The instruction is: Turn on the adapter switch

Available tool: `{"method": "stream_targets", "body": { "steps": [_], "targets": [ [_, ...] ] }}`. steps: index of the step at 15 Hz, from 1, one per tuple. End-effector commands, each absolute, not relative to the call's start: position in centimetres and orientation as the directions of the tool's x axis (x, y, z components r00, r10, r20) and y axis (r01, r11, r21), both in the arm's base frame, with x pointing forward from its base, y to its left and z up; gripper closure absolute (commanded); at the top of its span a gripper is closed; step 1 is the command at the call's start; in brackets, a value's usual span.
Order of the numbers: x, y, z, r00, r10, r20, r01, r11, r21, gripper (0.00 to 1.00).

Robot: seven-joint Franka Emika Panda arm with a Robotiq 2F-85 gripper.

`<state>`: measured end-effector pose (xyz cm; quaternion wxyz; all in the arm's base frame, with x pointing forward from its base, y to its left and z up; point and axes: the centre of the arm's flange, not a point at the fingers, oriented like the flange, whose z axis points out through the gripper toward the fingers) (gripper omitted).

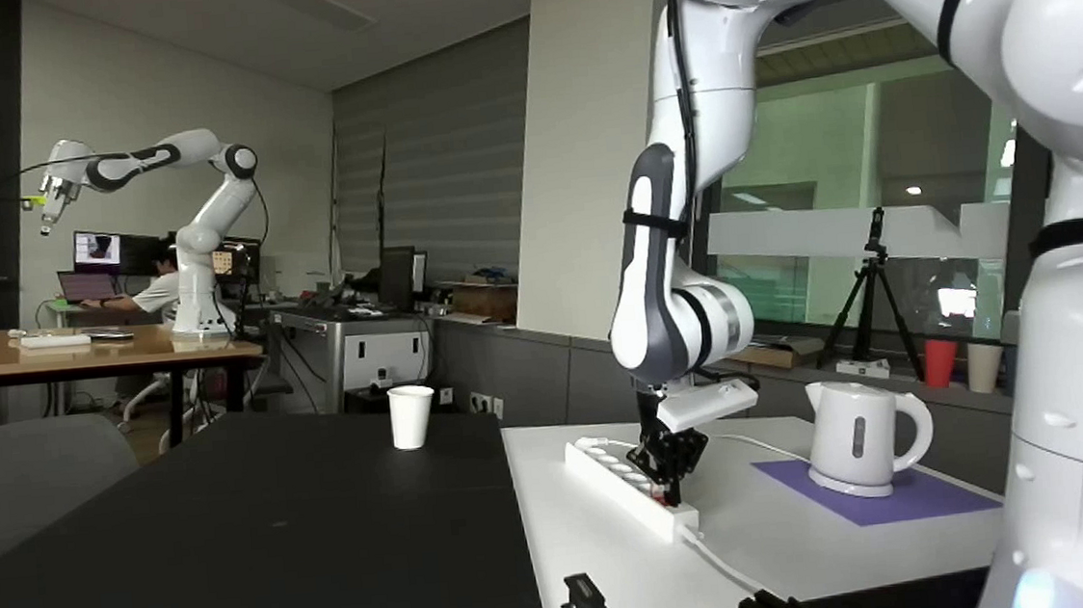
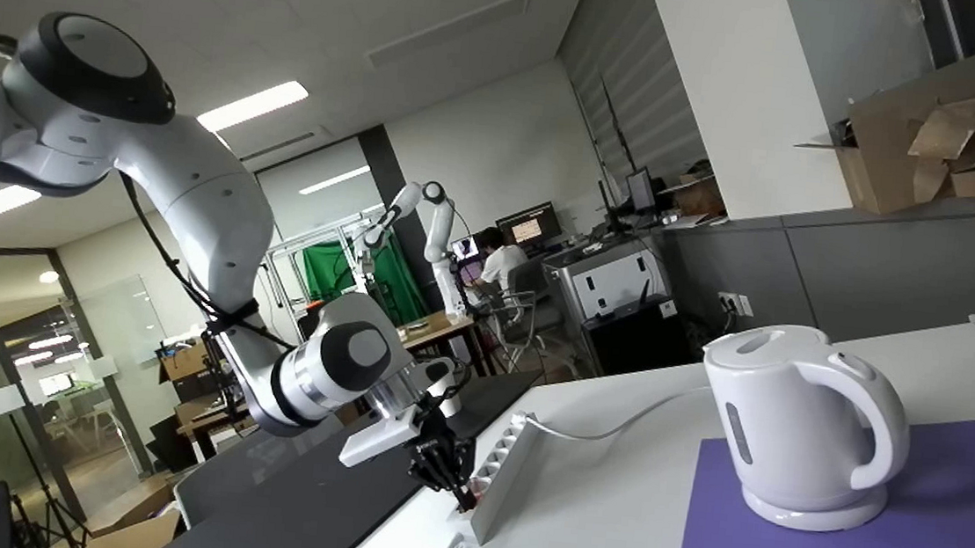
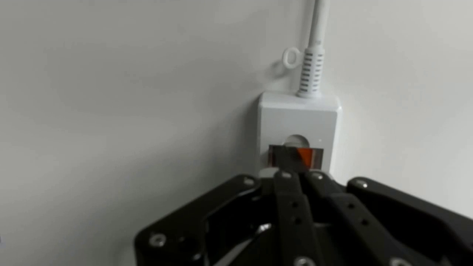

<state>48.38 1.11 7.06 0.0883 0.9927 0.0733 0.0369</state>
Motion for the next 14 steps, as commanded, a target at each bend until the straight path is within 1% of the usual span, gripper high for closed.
{"method": "stream_targets", "body": {
  "steps": [1,4,8,14],
  "targets": [
    [49.9,-2.3,3.5,0.987,0.151,0.056,0.149,-0.988,0.032,1.00],
    [50.3,-4.4,2.7,0.988,0.142,0.068,0.149,-0.983,-0.107,1.00],
    [51.0,-6.4,2.2,0.986,0.155,0.060,0.165,-0.959,-0.229,1.00],
    [51.4,-7.4,5.3,0.988,0.150,0.029,0.153,-0.947,-0.282,1.00]
  ]
}}
